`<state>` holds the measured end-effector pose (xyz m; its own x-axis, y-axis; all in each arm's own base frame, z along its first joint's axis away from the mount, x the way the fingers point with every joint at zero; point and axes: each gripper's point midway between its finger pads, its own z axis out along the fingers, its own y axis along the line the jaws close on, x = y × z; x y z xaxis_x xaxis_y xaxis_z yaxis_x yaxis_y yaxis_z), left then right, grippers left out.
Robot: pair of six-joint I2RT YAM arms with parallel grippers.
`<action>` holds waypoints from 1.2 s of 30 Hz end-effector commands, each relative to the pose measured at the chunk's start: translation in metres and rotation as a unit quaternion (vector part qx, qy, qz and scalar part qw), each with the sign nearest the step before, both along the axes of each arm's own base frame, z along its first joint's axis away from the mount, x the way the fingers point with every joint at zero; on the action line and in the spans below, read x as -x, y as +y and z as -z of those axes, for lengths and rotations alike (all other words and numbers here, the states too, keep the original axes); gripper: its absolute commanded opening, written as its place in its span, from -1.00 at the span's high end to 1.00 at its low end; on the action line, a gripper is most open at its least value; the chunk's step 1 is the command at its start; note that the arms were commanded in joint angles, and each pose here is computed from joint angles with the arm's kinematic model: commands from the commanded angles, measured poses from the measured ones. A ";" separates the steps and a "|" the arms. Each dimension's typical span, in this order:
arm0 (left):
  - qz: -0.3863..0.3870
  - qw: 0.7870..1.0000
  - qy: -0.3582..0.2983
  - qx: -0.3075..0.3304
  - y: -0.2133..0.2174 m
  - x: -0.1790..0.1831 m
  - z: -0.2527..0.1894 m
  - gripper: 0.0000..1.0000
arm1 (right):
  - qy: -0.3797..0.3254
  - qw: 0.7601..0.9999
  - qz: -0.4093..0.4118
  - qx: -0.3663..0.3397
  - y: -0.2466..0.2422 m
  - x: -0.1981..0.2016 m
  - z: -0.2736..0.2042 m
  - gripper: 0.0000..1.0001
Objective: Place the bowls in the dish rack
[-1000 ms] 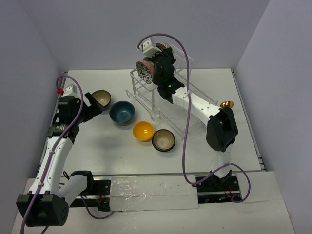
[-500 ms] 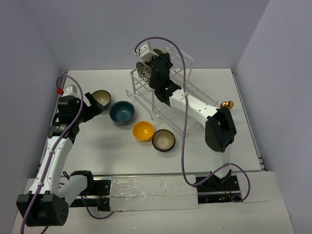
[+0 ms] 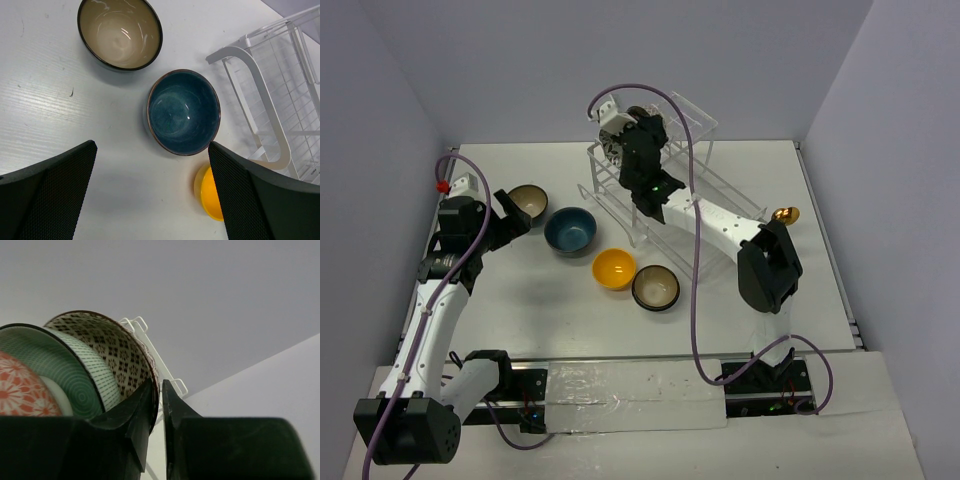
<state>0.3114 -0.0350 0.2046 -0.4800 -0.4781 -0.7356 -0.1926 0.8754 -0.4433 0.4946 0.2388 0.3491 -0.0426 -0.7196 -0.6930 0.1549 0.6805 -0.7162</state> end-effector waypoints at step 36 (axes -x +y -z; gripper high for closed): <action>0.013 1.000 0.005 0.012 -0.005 -0.004 0.005 -0.99 | -0.030 0.962 -0.120 -0.242 -0.064 0.125 -0.080 -0.64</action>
